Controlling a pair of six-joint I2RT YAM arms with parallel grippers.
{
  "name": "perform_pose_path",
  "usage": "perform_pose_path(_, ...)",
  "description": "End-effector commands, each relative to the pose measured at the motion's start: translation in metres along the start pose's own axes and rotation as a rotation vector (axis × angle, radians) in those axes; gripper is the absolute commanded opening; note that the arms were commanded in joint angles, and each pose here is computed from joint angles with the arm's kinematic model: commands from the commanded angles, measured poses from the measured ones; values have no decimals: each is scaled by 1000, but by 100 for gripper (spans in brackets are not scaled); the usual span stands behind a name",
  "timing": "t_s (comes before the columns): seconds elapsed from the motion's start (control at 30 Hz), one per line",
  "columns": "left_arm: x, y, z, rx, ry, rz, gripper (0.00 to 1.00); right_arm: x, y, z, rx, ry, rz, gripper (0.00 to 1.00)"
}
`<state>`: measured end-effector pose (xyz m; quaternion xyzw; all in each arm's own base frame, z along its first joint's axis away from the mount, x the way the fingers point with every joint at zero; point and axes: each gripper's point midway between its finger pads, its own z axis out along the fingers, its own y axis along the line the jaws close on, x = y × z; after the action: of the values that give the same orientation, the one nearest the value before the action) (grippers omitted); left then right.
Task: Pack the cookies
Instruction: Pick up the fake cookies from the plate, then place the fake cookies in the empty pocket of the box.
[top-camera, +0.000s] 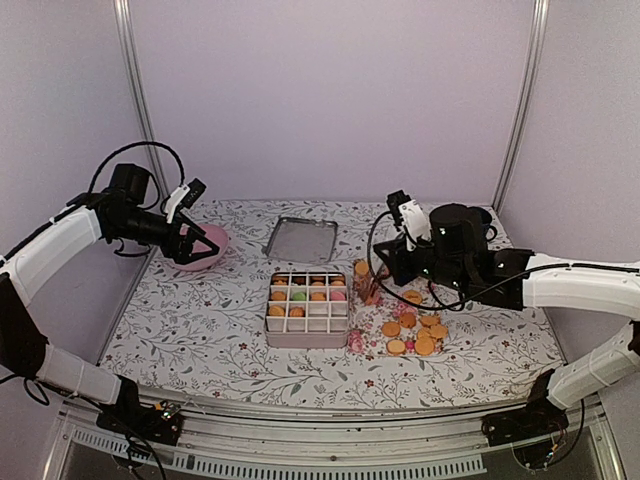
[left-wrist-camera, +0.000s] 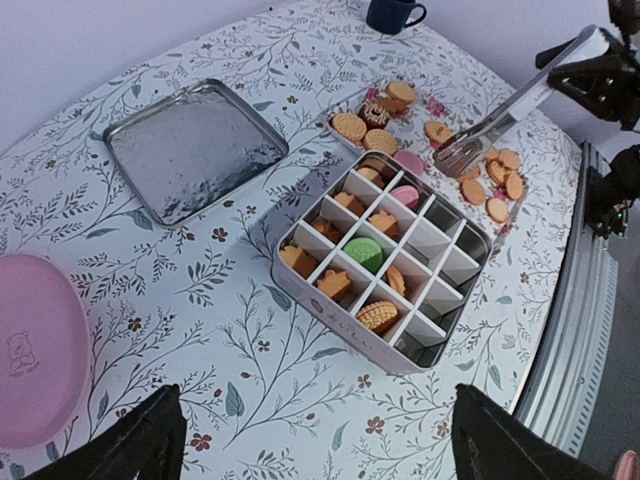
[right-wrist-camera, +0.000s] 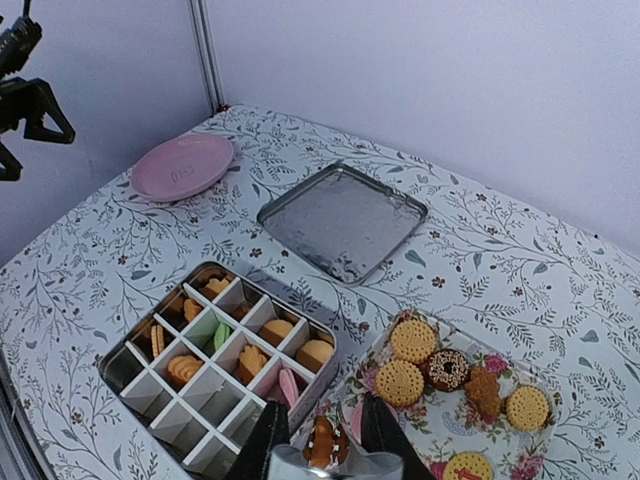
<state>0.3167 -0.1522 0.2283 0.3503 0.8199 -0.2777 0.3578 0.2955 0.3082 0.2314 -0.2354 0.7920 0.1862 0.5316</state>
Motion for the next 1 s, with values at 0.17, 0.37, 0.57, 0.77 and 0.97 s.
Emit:
perform_pose_path(0.17,-5,0,-8,-15,-14,15,93,-80,78,0,-215,-166,-32,0)
perform_pose_path(0.37,-4,4,-10,-49,-4,16,99,-66,107,30,-277,-121,-80,0)
perform_pose_path(0.57,-1,5,-10,-52,2,16,99,-46,106,39,-261,-79,-102,2)
perform_pose_path(0.77,-2,5,-8,-42,-1,7,99,-37,102,39,-249,-66,-112,5)
perform_pose_path(0.97,-5,4,-9,-39,-7,10,99,-30,102,40,-248,-54,-124,18)
